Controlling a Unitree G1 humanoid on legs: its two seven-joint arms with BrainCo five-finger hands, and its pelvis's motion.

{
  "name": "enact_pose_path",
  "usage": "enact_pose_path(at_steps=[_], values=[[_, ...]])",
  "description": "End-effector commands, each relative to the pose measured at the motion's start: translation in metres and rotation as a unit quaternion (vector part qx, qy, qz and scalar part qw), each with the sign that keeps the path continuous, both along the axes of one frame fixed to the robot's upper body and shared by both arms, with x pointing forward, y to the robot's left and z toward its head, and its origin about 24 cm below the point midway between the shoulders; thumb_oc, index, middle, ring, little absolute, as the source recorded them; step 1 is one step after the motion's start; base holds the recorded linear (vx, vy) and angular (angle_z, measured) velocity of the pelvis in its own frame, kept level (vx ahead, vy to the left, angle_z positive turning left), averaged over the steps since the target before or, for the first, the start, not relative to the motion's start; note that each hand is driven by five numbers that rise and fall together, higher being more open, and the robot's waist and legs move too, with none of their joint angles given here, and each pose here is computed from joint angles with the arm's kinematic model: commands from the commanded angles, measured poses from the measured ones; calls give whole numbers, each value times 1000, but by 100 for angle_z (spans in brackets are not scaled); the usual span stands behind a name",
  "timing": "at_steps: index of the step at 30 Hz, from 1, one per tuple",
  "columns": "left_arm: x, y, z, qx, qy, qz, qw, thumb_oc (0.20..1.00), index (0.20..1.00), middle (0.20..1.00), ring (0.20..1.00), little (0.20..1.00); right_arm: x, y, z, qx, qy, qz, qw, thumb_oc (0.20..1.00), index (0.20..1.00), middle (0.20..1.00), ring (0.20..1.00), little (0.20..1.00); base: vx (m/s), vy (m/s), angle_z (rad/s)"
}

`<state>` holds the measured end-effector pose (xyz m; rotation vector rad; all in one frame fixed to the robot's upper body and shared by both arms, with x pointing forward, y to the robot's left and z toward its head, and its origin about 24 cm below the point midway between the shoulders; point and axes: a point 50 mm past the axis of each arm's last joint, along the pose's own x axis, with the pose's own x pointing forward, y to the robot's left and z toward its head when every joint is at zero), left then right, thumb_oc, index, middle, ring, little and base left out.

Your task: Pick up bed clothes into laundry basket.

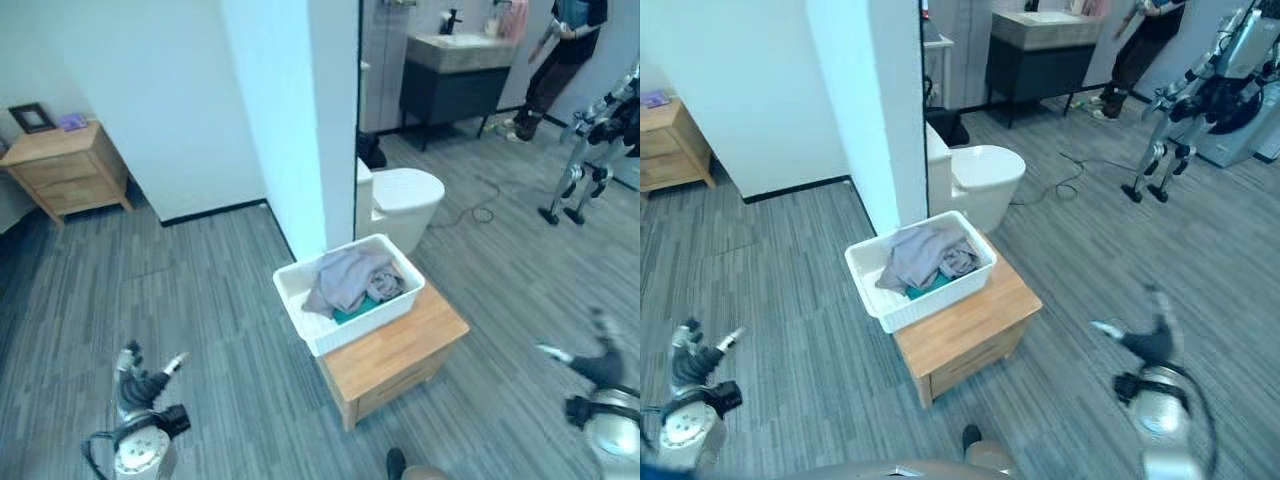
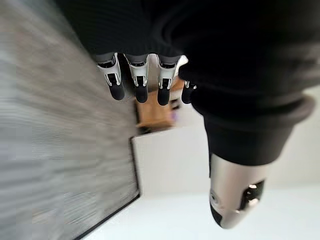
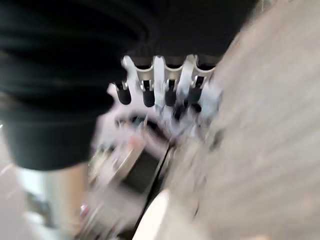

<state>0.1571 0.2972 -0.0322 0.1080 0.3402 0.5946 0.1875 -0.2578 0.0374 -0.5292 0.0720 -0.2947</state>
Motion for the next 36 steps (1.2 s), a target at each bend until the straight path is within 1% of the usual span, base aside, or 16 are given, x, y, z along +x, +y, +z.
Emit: enact_pose_path(at_steps=[1,4,7,8,9,10,13,15,16,17,19,22,26,30,32,36], values=[[63,-4,49,0,-137,-51,989,1000,1000,1000,1000,1000,30,11,42,-11,-100,85,991,1000,1000,1000,1000,1000,-89,-11,171],[63,-4,49,0,-137,-51,989,1000,1000,1000,1000,1000,30,11,42,-11,-100,85,991,1000,1000,1000,1000,1000,-6,-2,205],[63,-4,49,0,-137,-51,989,1000,1000,1000,1000,1000,30,11,42,-11,-100,85,991,1000,1000,1000,1000,1000,-64,-25,-23],[63,-16,44,-27,-138,-77,987,1000,1000,1000,1000,1000,42,33,42,11,-103,130,986,1000,1000,1000,1000,1000,-531,-344,-55],[51,-11,52,-22,-151,-73,986,1000,1000,1000,1000,1000,65,66,51,27,-116,207,971,1000,1000,1000,1000,1000,-547,-387,26],[48,-9,53,-18,-154,-70,986,1000,1000,1000,1000,1000,67,71,55,27,-120,223,967,1000,1000,1000,1000,1000,-399,-310,116],[48,-9,54,-18,-154,-69,985,1000,1000,1000,1000,1000,68,71,55,27,-121,224,967,1000,1000,1000,1000,1000,-34,-14,177],[48,-9,54,-18,-154,-69,985,1000,1000,1000,1000,1000,68,71,55,27,-121,224,967,1000,1000,1000,1000,1000,-11,-12,84],[47,-10,54,-21,-157,-68,985,1000,1000,1000,1000,1000,69,73,57,27,-122,231,965,1000,1000,1000,1000,1000,-665,70,63],[55,-17,68,7,-176,-100,979,1000,1000,1000,1000,1000,73,81,60,41,-129,241,961,1000,1000,1000,1000,1000,-729,72,118],[62,-20,70,7,-180,-110,977,1000,1000,1000,1000,1000,73,80,61,46,-129,242,961,1000,1000,1000,1000,1000,-507,74,326],[58,-26,65,-2,-166,-126,978,1000,1000,1000,1000,1000,74,79,60,41,-121,240,962,1000,1000,1000,1000,1000,83,207,185],[69,-37,68,10,-156,-170,973,1000,1000,1000,1000,1000,76,75,60,42,-122,224,966,1000,1000,1000,1000,1000,112,183,128],[82,-52,79,29,-169,-215,961,1000,1000,1000,1000,1000,80,86,61,48,-128,232,963,1000,1000,1000,1000,1000,111,190,146],[86,-62,79,21,-172,-230,958,1000,1000,1000,1000,1000,78,88,57,61,-124,232,963,1000,1000,1000,1000,1000,124,52,135],[89,-70,82,2,-187,-239,953,1000,1000,1000,1000,1000,76,86,54,64,-119,228,964,1000,1000,1000,1000,1000,134,53,111]])
